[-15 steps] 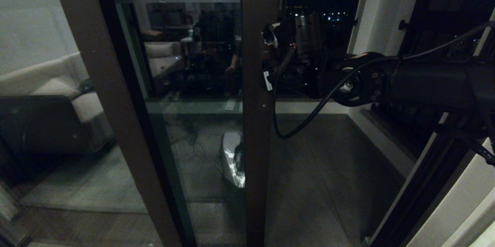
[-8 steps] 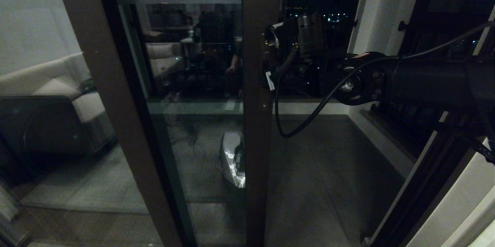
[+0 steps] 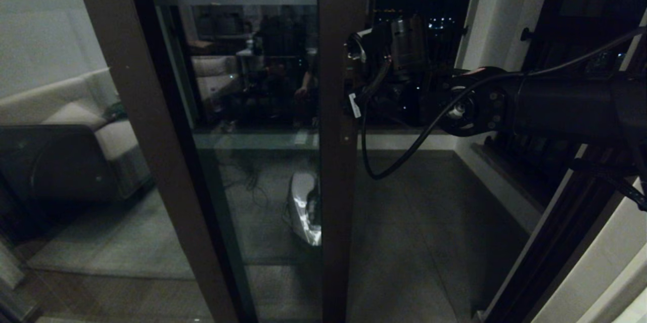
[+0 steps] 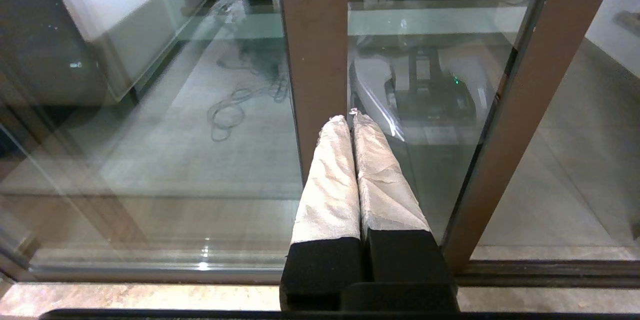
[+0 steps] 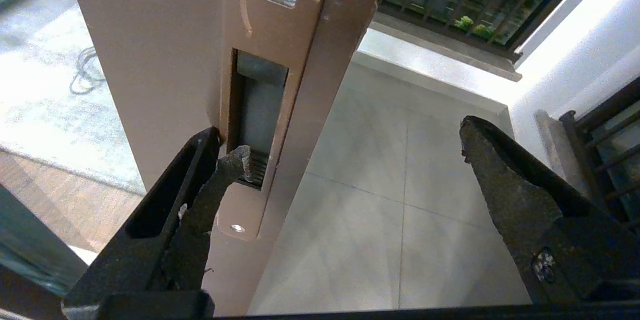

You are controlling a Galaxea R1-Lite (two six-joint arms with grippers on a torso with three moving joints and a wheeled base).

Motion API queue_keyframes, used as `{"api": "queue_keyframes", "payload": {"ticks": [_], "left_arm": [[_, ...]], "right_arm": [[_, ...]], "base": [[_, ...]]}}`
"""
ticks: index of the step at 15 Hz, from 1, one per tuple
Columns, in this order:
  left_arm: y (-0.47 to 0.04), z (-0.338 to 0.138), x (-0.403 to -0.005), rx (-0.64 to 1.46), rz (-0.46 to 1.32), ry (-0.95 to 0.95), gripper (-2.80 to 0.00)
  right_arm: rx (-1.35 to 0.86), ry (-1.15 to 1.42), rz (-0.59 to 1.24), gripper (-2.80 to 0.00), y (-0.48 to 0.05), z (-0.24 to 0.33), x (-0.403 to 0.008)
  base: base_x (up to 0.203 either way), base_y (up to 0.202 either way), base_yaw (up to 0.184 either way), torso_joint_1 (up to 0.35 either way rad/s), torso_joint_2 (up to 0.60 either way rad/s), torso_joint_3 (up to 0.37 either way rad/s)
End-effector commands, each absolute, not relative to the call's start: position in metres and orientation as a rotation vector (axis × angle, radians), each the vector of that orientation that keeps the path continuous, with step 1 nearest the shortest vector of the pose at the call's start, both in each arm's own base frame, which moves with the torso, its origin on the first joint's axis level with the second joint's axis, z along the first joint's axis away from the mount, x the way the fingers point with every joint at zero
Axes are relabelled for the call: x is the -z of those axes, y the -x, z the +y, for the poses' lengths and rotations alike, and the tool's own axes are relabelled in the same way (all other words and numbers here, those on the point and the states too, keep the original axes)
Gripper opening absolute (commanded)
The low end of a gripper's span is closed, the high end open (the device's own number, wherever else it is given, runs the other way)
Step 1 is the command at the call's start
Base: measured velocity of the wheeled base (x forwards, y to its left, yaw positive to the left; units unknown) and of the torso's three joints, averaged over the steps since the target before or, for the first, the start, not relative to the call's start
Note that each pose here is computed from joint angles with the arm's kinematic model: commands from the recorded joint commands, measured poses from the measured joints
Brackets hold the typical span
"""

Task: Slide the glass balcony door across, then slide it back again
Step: Close the slid door

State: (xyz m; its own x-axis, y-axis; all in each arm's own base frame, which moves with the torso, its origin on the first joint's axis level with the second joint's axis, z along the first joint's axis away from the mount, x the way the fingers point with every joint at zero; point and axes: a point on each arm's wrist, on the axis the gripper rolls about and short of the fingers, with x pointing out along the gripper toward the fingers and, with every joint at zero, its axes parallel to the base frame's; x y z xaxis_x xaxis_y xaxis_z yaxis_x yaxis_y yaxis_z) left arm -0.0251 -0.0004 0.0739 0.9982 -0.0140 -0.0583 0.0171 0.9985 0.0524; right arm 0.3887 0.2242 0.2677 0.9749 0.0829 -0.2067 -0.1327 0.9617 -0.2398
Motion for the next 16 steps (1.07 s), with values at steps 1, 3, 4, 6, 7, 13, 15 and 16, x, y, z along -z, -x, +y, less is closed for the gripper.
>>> {"api": "queue_keyframes", "payload": {"ticks": [1, 3, 4, 6, 7, 13, 15, 16], "left_arm": [[0.025, 0.0, -0.074, 0.015, 0.058, -0.053, -2.8], [0.025, 0.0, -0.074, 0.015, 0.058, -0.053, -2.8], [0.025, 0.0, -0.074, 0.015, 0.058, -0.053, -2.8], [0.025, 0.0, -0.074, 0.015, 0.058, -0.053, -2.8], [0.025, 0.0, -0.074, 0.015, 0.058, -0.053, -2.8], [0.025, 0.0, -0.074, 0.015, 0.058, -0.053, -2.8], [0.025, 0.0, -0.074, 0.015, 0.058, -0.053, -2.8], [0.025, 0.0, -0.074, 0.015, 0.058, -0.053, -2.8]], "right_arm": [[-0.096, 0.256, 0.195, 0.0, -0.389, 0.221, -0.269], [-0.088, 0.256, 0.197, 0.0, -0.39, 0.217, -0.269], [-0.081, 0.257, 0.198, 0.0, -0.392, 0.215, -0.269], [-0.07, 0.26, 0.198, 0.0, -0.392, 0.209, -0.271], [-0.067, 0.262, 0.202, 0.0, -0.392, 0.207, -0.271], [-0.066, 0.282, 0.209, 0.0, -0.39, 0.204, -0.271], [-0.067, 0.291, 0.212, 0.0, -0.387, 0.202, -0.272], [-0.066, 0.294, 0.21, 0.0, -0.385, 0.201, -0.274]], "base": [[0.0, 0.0, 0.0, 0.0, 0.0, 0.0], [0.0, 0.0, 0.0, 0.0, 0.0, 0.0], [0.0, 0.0, 0.0, 0.0, 0.0, 0.0], [0.0, 0.0, 0.0, 0.0, 0.0, 0.0], [0.0, 0.0, 0.0, 0.0, 0.0, 0.0], [0.0, 0.0, 0.0, 0.0, 0.0, 0.0], [0.0, 0.0, 0.0, 0.0, 0.0, 0.0], [0.0, 0.0, 0.0, 0.0, 0.0, 0.0]]}}
